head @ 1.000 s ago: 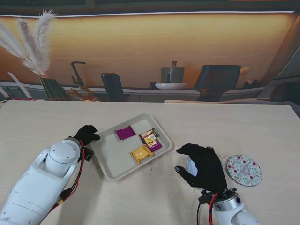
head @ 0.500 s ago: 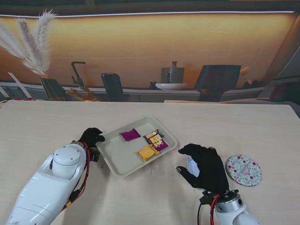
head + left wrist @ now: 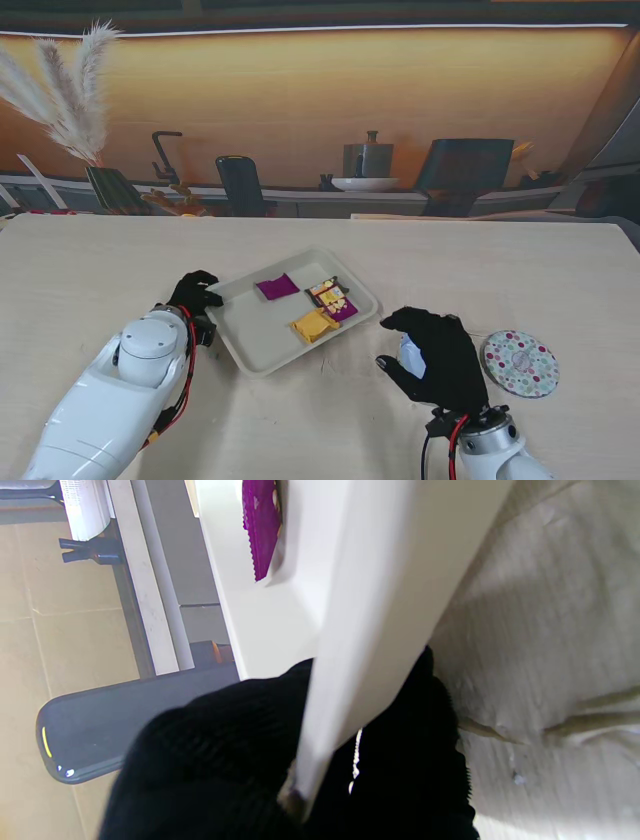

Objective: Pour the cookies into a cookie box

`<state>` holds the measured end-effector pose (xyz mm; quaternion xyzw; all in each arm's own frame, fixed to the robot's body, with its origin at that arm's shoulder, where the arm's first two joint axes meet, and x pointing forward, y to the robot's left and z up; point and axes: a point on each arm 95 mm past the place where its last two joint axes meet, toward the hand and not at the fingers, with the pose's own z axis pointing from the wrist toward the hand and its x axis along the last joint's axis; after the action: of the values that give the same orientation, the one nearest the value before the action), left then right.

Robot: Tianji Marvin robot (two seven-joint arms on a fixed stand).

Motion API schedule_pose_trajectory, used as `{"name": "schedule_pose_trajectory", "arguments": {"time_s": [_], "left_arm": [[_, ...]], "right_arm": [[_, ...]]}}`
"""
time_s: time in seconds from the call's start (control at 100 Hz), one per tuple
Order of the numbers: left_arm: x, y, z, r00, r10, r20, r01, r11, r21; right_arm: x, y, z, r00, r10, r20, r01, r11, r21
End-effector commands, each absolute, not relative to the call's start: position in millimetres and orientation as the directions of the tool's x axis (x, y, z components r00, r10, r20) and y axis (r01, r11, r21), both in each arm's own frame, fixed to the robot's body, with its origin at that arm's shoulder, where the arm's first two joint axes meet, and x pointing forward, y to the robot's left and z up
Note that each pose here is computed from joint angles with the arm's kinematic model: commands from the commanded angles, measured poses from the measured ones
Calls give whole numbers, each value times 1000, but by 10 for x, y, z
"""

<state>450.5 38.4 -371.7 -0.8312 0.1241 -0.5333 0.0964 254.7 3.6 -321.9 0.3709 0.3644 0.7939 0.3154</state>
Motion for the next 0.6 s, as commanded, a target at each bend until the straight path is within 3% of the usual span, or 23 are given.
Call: {"name": "schedule_pose_trajectory", "arguments": {"time_s": [0.0,0.59], "left_arm": [[4349,344,-3962,458,-296,838,-140,-955,-261],[4288,352,-3883,449,-267,852,-106,-963,-246]], "right_arm": [[2536,69,-3223,-528,767,364,-216,-536,816],[2538,74,-3222,-529,767,363,-218,-537,815]]}}
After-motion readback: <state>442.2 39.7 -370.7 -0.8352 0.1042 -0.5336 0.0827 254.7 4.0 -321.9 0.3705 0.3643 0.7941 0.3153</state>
